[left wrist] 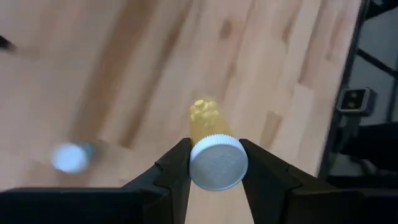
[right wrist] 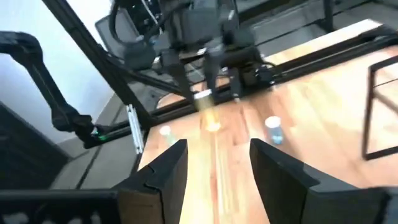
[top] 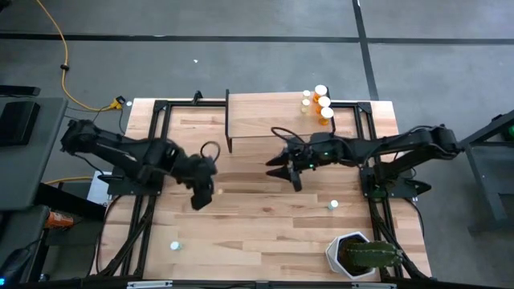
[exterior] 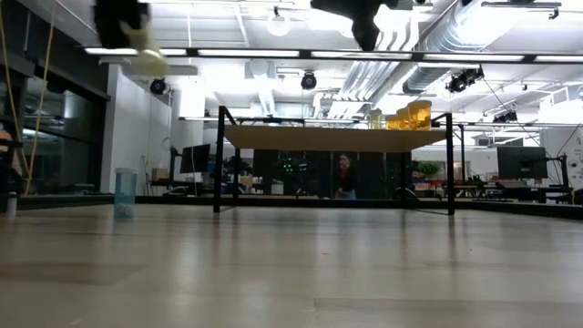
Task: Pick and place medicine bottles onto shelf by color
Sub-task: Put the yellow pill bottle on the shelf aligned with the yellow pill bottle
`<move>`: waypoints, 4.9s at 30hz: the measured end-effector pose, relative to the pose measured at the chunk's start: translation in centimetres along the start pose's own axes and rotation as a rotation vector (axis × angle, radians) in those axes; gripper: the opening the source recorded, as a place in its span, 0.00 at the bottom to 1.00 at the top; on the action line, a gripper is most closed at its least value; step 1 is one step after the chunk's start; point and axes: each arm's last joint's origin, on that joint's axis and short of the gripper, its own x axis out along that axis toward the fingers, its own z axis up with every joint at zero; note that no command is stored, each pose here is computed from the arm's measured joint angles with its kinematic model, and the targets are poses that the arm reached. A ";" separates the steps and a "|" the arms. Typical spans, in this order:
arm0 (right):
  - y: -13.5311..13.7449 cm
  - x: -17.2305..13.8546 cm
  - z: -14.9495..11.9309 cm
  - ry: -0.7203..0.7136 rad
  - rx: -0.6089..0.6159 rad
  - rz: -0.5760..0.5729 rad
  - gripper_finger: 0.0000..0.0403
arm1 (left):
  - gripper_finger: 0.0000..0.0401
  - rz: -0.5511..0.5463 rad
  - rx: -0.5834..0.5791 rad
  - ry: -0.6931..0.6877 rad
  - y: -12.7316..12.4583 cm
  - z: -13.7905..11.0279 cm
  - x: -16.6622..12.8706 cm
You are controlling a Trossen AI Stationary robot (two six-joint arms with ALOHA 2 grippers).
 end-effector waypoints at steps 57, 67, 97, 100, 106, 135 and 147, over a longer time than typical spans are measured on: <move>-0.7 12.1 3.5 0.231 -0.432 -0.212 0.45 | 0.29 0.068 0.082 -0.252 1.4 5.9 -2.4; -0.7 12.1 3.5 0.229 -0.429 -0.212 0.30 | 0.29 0.074 0.081 -0.256 1.4 5.9 -2.4; -2.2 7.9 3.8 0.500 -0.447 -0.286 0.28 | 0.49 -0.060 0.126 -0.268 1.5 4.7 -5.0; -2.4 5.1 4.2 0.552 -0.413 -0.319 0.28 | 0.49 -0.054 0.121 -0.310 1.7 4.3 -6.1; -2.4 -1.7 1.7 0.495 -0.259 -0.398 0.28 | 0.49 0.076 0.093 -0.450 1.9 3.7 -7.8; -5.9 -3.3 -8.1 -0.411 -0.042 -1.003 0.28 | 0.49 -0.130 -0.066 -1.099 2.5 3.7 -4.2; -8.0 -3.9 -7.8 -0.461 -0.034 -1.239 0.28 | 0.49 -0.156 -0.050 -1.049 2.1 5.4 -1.1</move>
